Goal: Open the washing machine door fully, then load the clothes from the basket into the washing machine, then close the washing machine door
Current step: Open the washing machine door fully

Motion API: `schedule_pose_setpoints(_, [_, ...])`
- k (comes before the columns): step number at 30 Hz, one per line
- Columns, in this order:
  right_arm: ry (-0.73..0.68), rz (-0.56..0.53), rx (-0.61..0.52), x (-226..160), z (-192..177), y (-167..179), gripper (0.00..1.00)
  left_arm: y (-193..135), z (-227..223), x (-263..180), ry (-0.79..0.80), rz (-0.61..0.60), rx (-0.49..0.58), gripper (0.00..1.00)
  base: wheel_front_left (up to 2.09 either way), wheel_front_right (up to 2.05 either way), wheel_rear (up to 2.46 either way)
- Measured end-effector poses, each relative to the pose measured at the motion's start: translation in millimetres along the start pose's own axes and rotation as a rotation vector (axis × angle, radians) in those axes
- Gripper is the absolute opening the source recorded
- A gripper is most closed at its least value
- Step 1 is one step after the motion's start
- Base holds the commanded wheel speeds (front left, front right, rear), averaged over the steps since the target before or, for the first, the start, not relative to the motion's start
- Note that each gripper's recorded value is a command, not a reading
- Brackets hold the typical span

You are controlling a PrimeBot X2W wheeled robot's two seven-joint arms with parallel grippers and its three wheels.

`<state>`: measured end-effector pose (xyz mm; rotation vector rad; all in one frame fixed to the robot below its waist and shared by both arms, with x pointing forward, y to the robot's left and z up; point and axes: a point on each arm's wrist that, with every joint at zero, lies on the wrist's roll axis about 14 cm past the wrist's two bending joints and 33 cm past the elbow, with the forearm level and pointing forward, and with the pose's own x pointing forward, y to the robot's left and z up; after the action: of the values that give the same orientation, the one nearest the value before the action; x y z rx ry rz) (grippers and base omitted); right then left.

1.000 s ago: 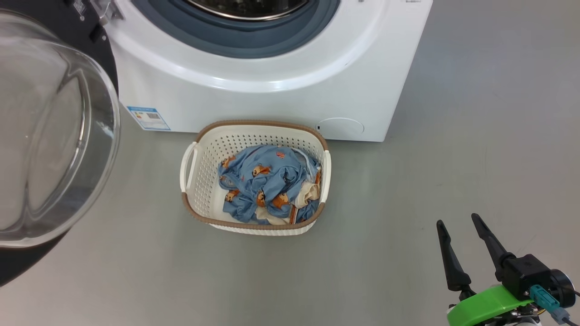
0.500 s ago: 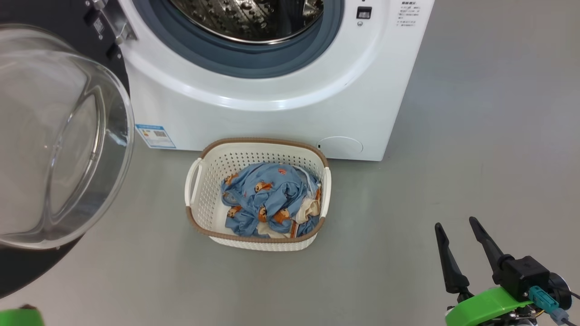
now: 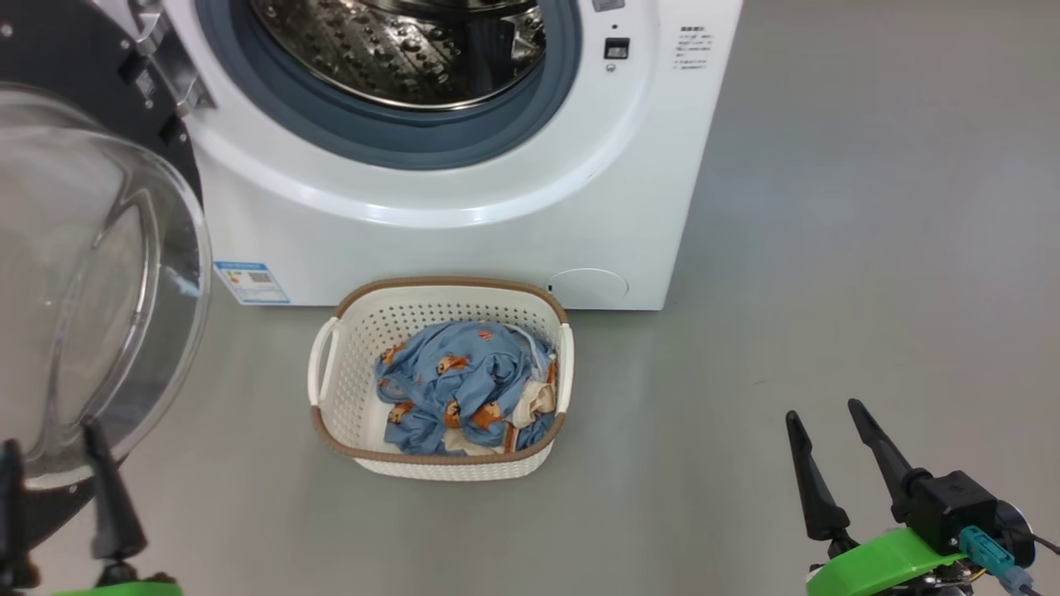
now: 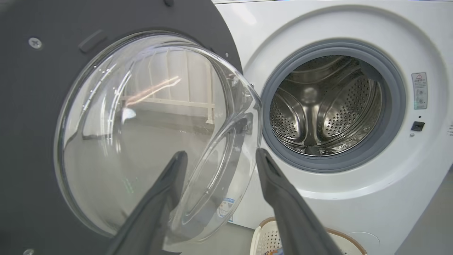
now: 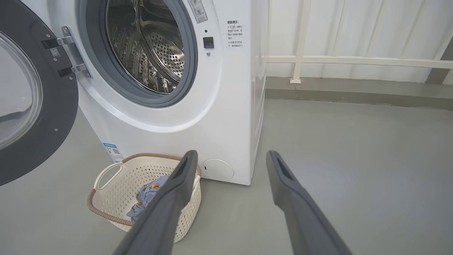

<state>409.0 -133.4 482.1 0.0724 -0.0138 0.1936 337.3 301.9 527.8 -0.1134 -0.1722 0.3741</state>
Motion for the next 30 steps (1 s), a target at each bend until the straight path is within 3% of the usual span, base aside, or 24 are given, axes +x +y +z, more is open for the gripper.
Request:
schedule_pose_setpoints(11, [-0.028,-0.033,0.010,-20,11,-8,1.00,-65,-20,-17,0.067,-0.223,-0.027,1.00,0.00,0.00,0.00])
schedule_pose_setpoints(23, [-0.095,-0.090,0.003,-47,35,-22,1.00,-98,-38,-45,0.140,-0.349,-0.029,1.00,0.00,0.00,0.00])
schedule_pose_setpoints(30, [-0.102,-0.105,0.001,-59,37,-25,1.00,-96,-41,-58,0.154,-0.350,-0.017,1.00,0.00,0.00,0.00])
